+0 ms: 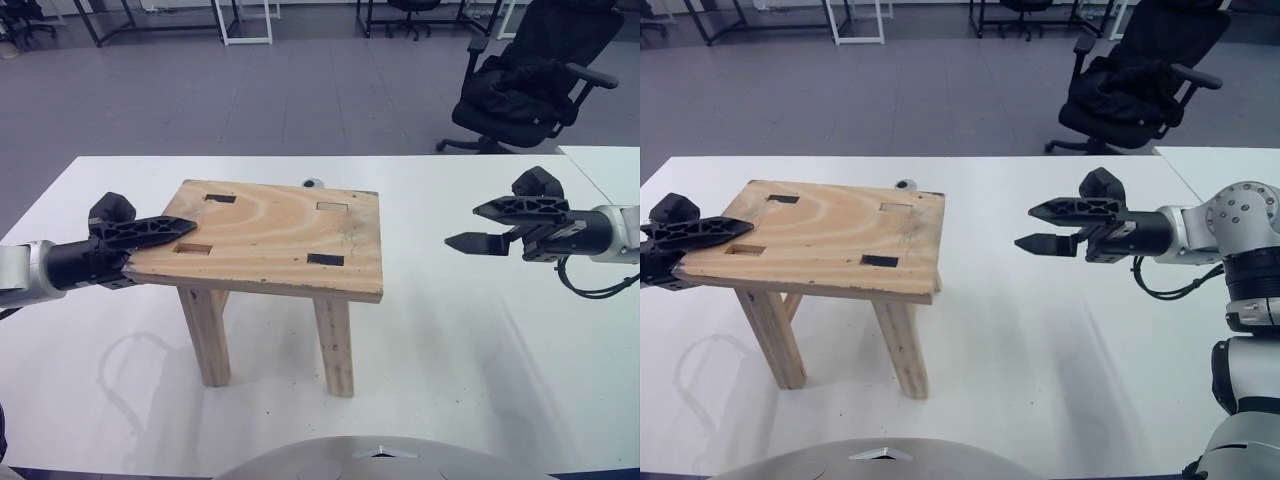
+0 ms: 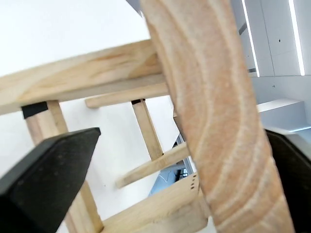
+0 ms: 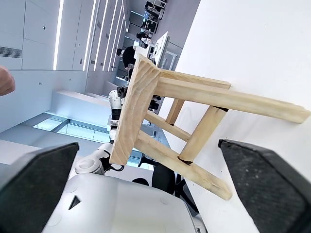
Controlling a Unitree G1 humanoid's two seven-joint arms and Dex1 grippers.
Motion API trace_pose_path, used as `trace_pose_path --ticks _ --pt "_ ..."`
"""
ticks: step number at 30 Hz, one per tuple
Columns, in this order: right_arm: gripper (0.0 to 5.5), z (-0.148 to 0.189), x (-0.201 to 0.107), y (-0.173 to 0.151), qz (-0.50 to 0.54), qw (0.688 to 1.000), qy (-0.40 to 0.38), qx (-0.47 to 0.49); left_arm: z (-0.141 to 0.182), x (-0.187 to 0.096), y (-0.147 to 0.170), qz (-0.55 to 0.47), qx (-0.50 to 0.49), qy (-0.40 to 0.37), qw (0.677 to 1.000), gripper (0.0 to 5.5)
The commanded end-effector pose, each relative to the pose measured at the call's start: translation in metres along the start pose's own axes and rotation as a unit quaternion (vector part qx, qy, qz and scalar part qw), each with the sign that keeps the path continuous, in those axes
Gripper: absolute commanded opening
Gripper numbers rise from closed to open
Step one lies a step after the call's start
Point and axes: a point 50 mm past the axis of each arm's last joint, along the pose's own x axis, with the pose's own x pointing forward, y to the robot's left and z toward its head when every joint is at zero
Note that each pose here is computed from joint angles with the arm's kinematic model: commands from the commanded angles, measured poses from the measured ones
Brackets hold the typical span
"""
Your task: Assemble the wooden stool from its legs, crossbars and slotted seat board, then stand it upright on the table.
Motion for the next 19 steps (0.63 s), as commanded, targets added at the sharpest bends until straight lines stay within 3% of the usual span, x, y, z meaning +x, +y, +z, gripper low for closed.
trace_pose_path --ticks 1,5,7,8,9,11,13,15,16,19 --pt "5.4 -0.008 -0.008 -0.002 -0.015 0.999 -0.026 -0.018 0.028 -0.02 -0.021 0.016 0.074 -0.074 0.994 5.37" --pt "5.4 0.003 -0.018 0.006 -0.005 0.991 -0.105 -0.089 0.051 -0.033 -0.053 -0.021 0.152 -0.136 0.979 5.37" --pt "5.4 0.004 -0.019 -0.001 -0.071 0.97 -0.155 -0.172 0.055 -0.048 -0.039 0.087 0.242 -0.189 0.948 5.37" --pt "5.4 0.008 -0.02 -0.007 -0.124 0.946 -0.204 -0.219 0.057 -0.052 -0.026 0.159 0.297 -0.218 0.916 5.37" --pt "5.4 0.014 -0.023 -0.024 -0.22 0.895 -0.274 -0.275 0.05 -0.05 -0.001 0.257 0.358 -0.236 0.866 5.37" --pt "5.4 0.013 -0.031 -0.048 -0.353 0.799 -0.362 -0.325 0.028 -0.045 0.032 0.359 0.416 -0.264 0.793 5.37" --pt "5.4 0.004 -0.036 -0.07 -0.451 0.712 -0.406 -0.353 -0.002 -0.04 0.061 0.41 0.401 -0.329 0.75 5.37" --pt "5.4 0.0 -0.04 -0.078 -0.516 0.634 -0.41 -0.405 -0.027 -0.036 0.075 0.457 0.421 -0.33 0.711 5.37" --pt "5.4 -0.001 -0.041 -0.081 -0.534 0.608 -0.408 -0.423 -0.036 -0.033 0.081 0.473 0.438 -0.31 0.699 5.37" --pt "5.4 -0.005 -0.034 -0.096 -0.548 0.583 -0.4 -0.447 -0.045 -0.024 0.088 0.48 0.452 -0.3 0.689 5.37"
